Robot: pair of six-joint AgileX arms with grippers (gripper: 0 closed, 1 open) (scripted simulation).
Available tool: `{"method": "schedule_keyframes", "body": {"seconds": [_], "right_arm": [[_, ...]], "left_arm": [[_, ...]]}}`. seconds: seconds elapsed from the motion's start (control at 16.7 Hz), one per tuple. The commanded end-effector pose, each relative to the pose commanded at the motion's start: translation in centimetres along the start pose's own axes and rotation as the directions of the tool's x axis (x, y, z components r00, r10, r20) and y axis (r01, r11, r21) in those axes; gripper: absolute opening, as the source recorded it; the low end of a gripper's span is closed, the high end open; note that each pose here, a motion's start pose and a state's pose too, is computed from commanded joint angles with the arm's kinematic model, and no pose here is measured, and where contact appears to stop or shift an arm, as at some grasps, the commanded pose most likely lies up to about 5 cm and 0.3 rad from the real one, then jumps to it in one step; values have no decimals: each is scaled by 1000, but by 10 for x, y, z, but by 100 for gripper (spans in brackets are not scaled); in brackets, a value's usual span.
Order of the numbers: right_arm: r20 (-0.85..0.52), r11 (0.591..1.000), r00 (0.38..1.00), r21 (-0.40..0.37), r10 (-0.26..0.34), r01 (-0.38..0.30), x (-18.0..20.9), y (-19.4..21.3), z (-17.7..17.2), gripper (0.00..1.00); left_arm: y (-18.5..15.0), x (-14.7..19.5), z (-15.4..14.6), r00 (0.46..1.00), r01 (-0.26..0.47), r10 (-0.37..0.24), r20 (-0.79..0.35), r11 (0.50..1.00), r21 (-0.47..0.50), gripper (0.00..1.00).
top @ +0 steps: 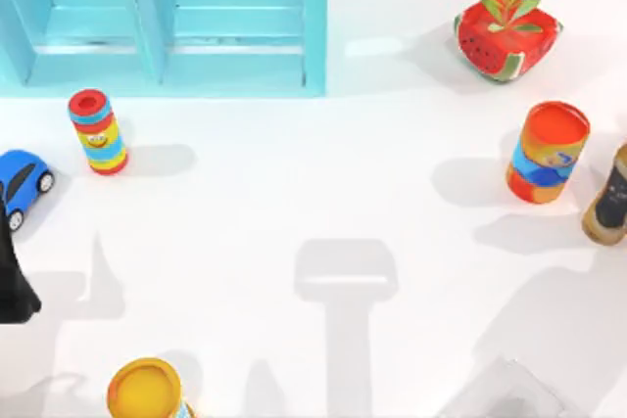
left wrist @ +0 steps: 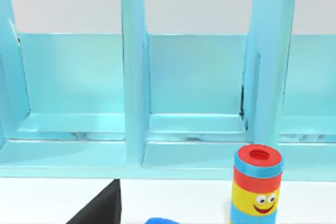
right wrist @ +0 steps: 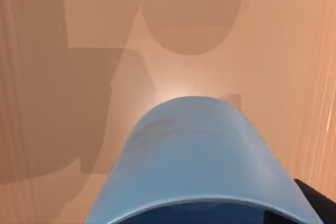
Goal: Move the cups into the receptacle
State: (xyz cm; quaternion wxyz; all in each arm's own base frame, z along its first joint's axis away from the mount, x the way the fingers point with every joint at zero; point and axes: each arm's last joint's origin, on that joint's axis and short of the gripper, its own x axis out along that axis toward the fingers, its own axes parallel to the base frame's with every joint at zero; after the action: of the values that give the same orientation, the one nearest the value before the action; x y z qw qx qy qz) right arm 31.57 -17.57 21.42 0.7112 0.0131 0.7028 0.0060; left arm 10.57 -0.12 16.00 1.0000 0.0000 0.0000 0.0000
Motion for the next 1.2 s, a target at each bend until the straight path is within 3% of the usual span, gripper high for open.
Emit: {"method": "schedule_keyframes", "body": {"seconds": [0.06, 0.84, 1.2], "right_arm": [[0, 1000, 1000, 0, 0, 0, 0, 0, 0, 0], [0, 1000, 1000, 0, 0, 0, 0, 0, 0, 98], [0, 1000, 1000, 0, 0, 0, 0, 0, 0, 100]], "left_arm": [[0, 0, 0, 1000, 0, 0, 0, 1000, 0, 100], [0, 0, 0, 1000, 0, 0, 0, 1000, 0, 100], [0, 0, 0, 1000, 0, 0, 0, 1000, 0, 100]]}}
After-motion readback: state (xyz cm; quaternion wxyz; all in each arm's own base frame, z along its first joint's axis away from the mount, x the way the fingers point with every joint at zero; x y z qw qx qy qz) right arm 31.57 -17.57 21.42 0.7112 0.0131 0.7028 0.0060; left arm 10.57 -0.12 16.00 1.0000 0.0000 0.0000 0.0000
